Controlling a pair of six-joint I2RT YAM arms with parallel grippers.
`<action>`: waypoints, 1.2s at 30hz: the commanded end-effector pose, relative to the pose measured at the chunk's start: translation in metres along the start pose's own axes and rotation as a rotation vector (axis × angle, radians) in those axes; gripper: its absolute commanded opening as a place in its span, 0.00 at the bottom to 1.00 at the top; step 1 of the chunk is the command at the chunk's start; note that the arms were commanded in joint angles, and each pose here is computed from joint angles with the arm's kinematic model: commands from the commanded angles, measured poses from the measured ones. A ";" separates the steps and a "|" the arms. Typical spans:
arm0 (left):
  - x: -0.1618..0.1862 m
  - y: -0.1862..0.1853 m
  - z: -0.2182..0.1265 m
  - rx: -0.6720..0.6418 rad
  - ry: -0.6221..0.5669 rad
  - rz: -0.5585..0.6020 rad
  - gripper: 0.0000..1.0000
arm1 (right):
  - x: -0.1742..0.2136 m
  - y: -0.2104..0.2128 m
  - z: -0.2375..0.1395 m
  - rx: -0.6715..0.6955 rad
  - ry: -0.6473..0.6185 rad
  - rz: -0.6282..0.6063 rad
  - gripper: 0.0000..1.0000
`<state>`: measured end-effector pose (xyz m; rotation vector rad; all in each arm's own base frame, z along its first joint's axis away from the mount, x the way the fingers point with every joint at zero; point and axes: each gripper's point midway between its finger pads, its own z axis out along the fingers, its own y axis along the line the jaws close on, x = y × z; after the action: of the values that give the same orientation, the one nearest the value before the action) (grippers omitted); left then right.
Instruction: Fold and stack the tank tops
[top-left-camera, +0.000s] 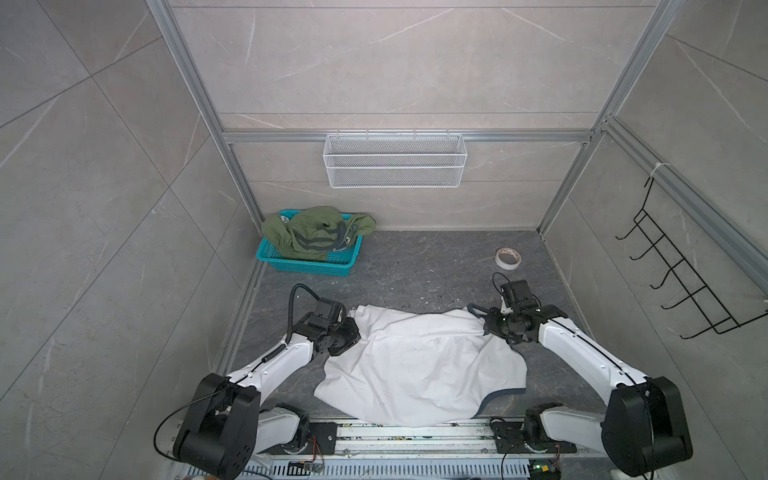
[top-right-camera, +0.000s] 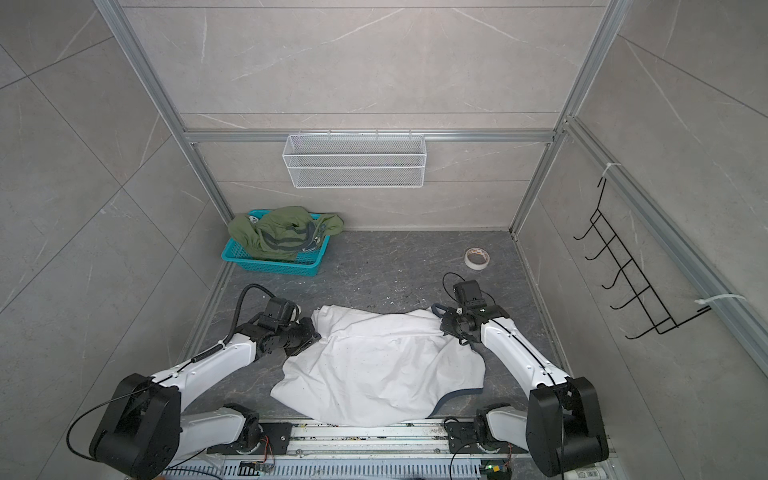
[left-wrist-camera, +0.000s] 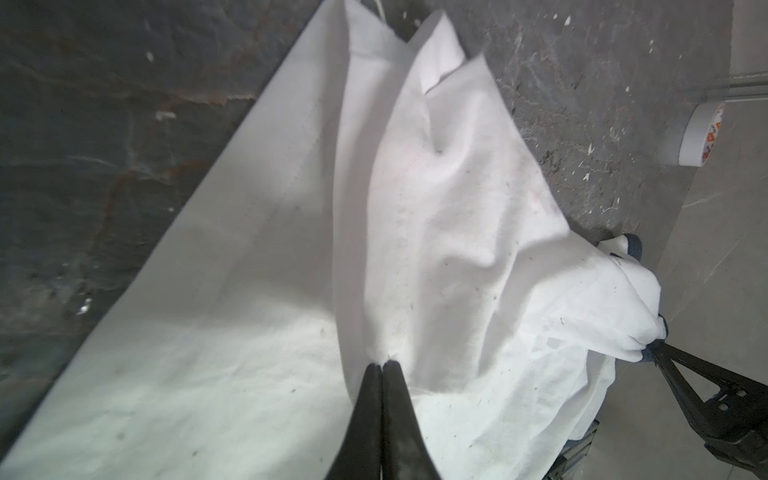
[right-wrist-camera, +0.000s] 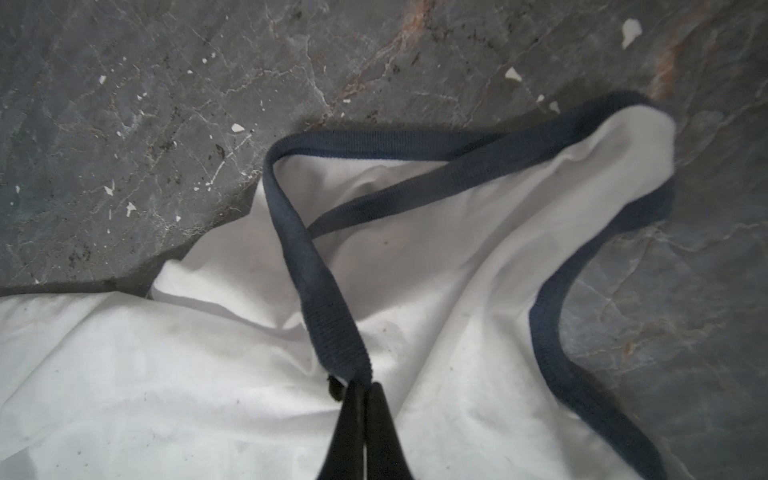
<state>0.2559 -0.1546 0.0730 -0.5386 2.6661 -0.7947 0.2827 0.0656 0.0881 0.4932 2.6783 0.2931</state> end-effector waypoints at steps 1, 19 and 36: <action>-0.030 -0.026 -0.039 0.006 -0.147 0.083 0.00 | -0.017 0.012 -0.027 -0.040 -0.052 0.004 0.00; -0.123 -0.127 -0.309 0.058 -0.920 0.311 0.00 | -0.081 0.122 -0.236 -0.501 -0.323 -0.247 0.00; -0.134 -0.126 -0.300 -0.033 -0.887 0.316 0.00 | -0.094 0.112 -0.234 -0.419 -0.376 -0.229 0.00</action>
<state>0.2763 -0.0587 0.4319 -0.3239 1.7982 -0.3766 0.2870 0.1123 0.3699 0.0651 2.1930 0.6961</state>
